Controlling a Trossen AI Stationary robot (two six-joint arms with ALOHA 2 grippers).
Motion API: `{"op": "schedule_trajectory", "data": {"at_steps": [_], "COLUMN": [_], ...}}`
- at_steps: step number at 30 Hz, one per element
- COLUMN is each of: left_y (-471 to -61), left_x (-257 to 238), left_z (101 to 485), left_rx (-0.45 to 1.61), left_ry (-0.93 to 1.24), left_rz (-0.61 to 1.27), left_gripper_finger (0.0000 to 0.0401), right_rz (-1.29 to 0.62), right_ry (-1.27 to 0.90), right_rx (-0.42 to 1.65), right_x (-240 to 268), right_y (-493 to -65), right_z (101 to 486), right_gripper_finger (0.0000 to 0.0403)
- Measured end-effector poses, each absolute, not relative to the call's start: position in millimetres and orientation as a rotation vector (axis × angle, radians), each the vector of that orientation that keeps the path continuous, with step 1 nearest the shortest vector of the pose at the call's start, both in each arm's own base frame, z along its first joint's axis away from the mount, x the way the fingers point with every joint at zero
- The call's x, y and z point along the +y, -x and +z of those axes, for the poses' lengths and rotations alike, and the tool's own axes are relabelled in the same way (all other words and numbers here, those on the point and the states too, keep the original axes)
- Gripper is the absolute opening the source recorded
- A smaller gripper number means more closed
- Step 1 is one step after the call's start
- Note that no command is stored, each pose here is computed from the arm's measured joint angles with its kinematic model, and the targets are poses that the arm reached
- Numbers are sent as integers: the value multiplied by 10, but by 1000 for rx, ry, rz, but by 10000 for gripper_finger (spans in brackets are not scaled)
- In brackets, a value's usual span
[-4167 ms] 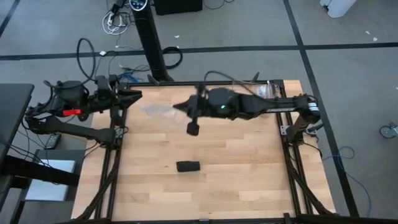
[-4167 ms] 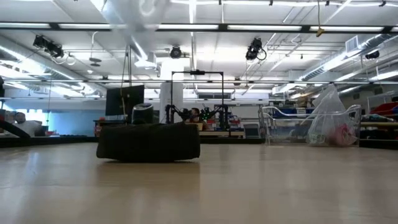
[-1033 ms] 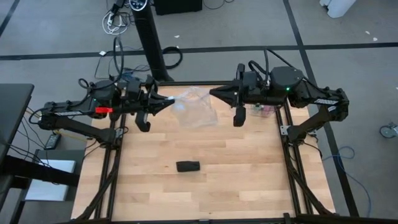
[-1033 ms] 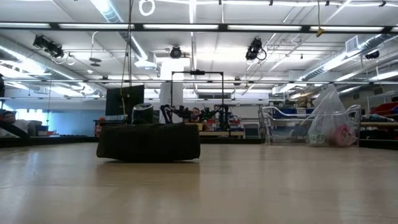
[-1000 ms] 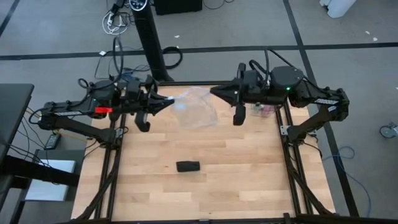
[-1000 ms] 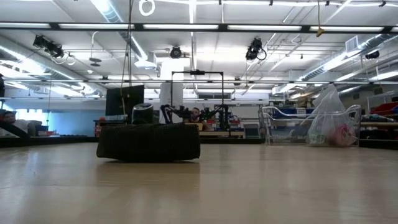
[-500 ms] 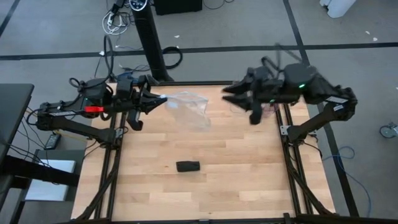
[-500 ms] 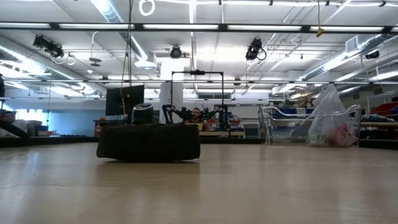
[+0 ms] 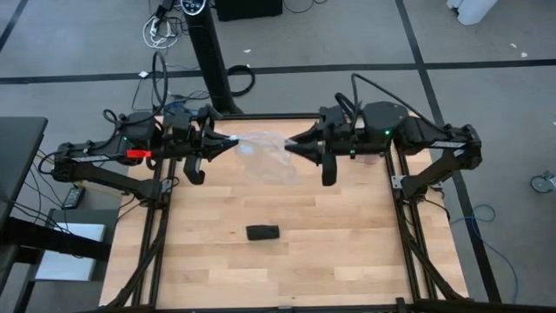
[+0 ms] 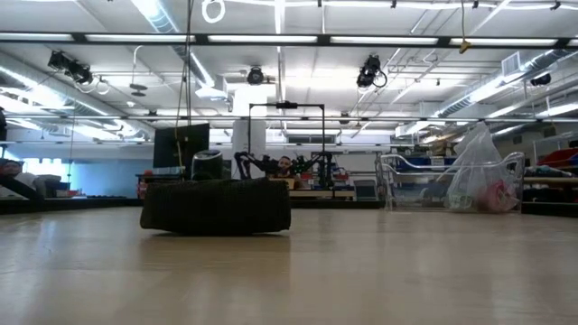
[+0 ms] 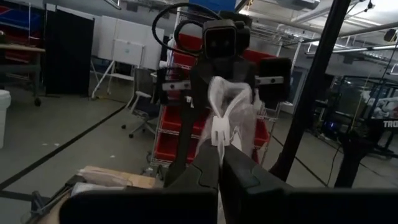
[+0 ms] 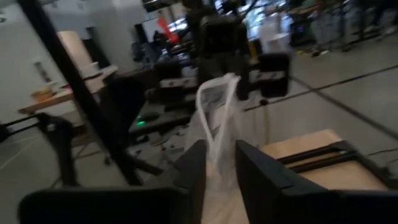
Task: Roll bandage
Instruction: Put the black bandage into the transparent ziplock bag
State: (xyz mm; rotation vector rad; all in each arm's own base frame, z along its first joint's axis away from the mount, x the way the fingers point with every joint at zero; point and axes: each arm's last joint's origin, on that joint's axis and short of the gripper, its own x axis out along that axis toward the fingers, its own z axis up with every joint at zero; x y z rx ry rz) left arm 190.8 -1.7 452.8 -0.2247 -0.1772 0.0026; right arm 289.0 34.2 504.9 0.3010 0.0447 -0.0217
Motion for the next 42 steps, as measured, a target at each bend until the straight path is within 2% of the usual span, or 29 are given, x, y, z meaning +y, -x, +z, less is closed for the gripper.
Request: {"op": "schedule_trajectory", "data": {"at_steps": [5, 11, 25, 34, 38, 42], "left_y": [-1915, -1985, -2307, -2311, -2262, -2214], "left_x": [-25, -39, -67, -78, -73, -54], "left_z": [4481, 4420, 4260, 4265, 4272, 4187], "left_rx": [-129, -86, -17, -24, -10, 86], "left_ry": [267, 270, 300, 290, 265, 233], "left_rz": [4, 17, 12, 4, 17, 87], "left_gripper_finger": [3, 3, 3, 3, 3, 3], "right_rz": [-72, -71, -90, -35, -27, -80], "right_ry": [-244, -226, -229, -235, -241, -253], "right_rx": [32, 78, 207, 241, 282, 309], "right_x": [345, 365, 297, 294, 287, 266], "right_y": [-2838, -2927, -3336, -3222, -3112, -2932], "right_z": [5077, 4993, 4656, 4693, 4708, 4757], "right_gripper_finger": [10, 4, 2, 10, 27, 57]}}
